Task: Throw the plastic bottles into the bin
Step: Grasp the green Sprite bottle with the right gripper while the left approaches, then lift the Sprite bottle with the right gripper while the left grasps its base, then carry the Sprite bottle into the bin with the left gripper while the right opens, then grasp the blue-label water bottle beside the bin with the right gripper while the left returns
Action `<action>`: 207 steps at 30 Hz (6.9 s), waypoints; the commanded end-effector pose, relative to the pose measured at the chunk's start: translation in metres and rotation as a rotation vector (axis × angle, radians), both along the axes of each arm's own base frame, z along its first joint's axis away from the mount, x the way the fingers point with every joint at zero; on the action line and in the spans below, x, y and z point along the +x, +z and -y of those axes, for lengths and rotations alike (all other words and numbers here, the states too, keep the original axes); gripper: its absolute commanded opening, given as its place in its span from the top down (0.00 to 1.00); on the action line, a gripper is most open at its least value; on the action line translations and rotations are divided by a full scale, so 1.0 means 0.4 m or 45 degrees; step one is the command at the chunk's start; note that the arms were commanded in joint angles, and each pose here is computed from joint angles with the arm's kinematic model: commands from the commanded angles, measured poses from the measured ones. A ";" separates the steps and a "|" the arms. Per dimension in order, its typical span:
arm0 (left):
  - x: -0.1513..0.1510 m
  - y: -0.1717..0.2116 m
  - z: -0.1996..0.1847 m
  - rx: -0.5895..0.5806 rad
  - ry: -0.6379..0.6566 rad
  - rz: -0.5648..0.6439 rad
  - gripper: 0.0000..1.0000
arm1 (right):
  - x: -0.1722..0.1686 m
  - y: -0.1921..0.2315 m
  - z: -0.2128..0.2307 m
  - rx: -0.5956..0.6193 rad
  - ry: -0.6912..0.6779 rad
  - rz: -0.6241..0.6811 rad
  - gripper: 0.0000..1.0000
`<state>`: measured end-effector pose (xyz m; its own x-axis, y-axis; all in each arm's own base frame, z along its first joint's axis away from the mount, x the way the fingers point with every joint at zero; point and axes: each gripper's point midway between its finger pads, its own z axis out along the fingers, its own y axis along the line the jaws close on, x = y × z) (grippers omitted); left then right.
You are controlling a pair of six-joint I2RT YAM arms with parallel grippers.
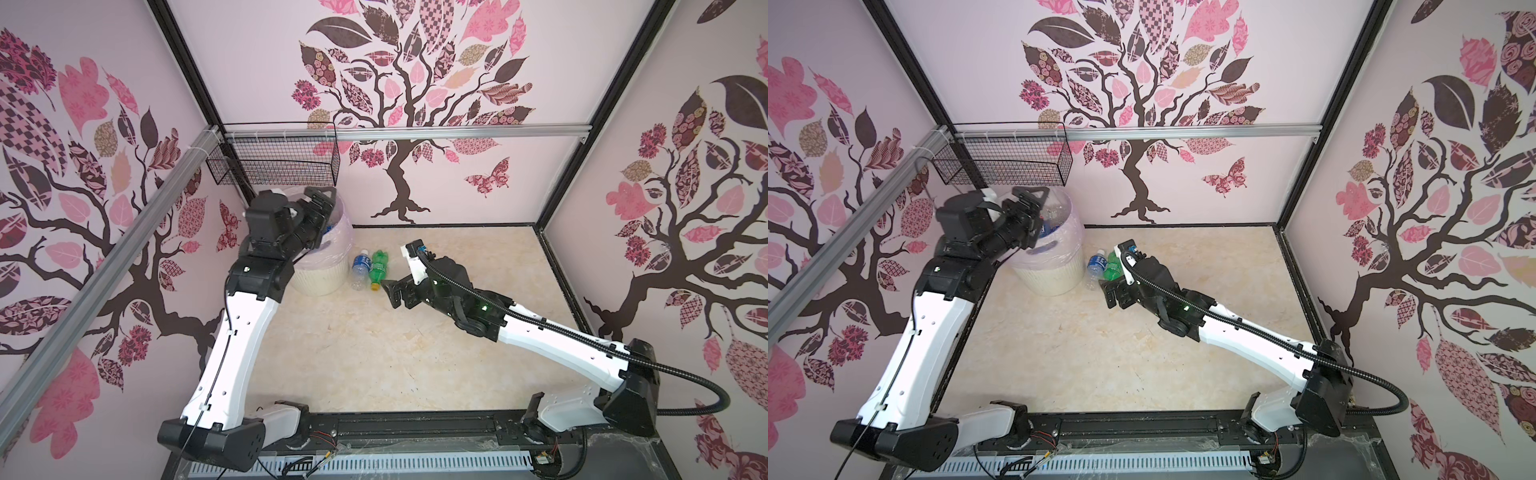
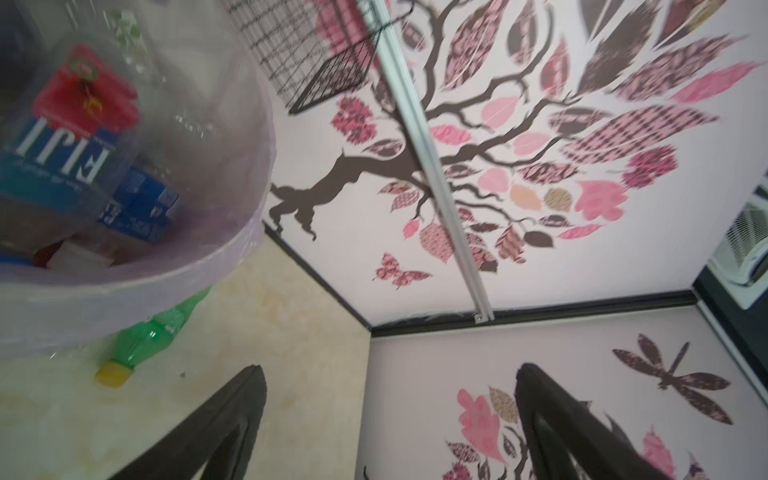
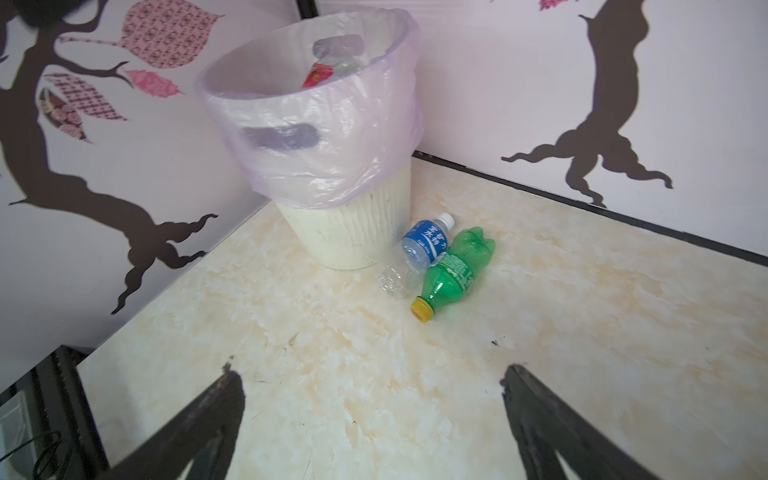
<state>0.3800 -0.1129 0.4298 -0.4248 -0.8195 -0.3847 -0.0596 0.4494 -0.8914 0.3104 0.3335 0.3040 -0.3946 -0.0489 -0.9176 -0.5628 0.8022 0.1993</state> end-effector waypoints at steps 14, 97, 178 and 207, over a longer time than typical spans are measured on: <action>-0.112 -0.417 0.144 0.360 -0.375 -0.335 0.03 | 0.194 -0.321 0.032 0.169 -0.184 -0.562 0.01; -0.054 -0.547 0.168 0.298 -0.599 -0.407 0.05 | 0.073 -0.363 -0.024 0.072 0.220 -0.731 0.79; 0.227 -0.026 -0.464 0.034 0.246 -0.113 0.15 | -0.059 0.034 -0.064 0.186 0.444 -0.282 0.01; -0.087 -0.169 0.001 0.254 -0.316 0.010 0.03 | 0.201 -0.287 -0.054 0.249 -0.040 -0.624 0.00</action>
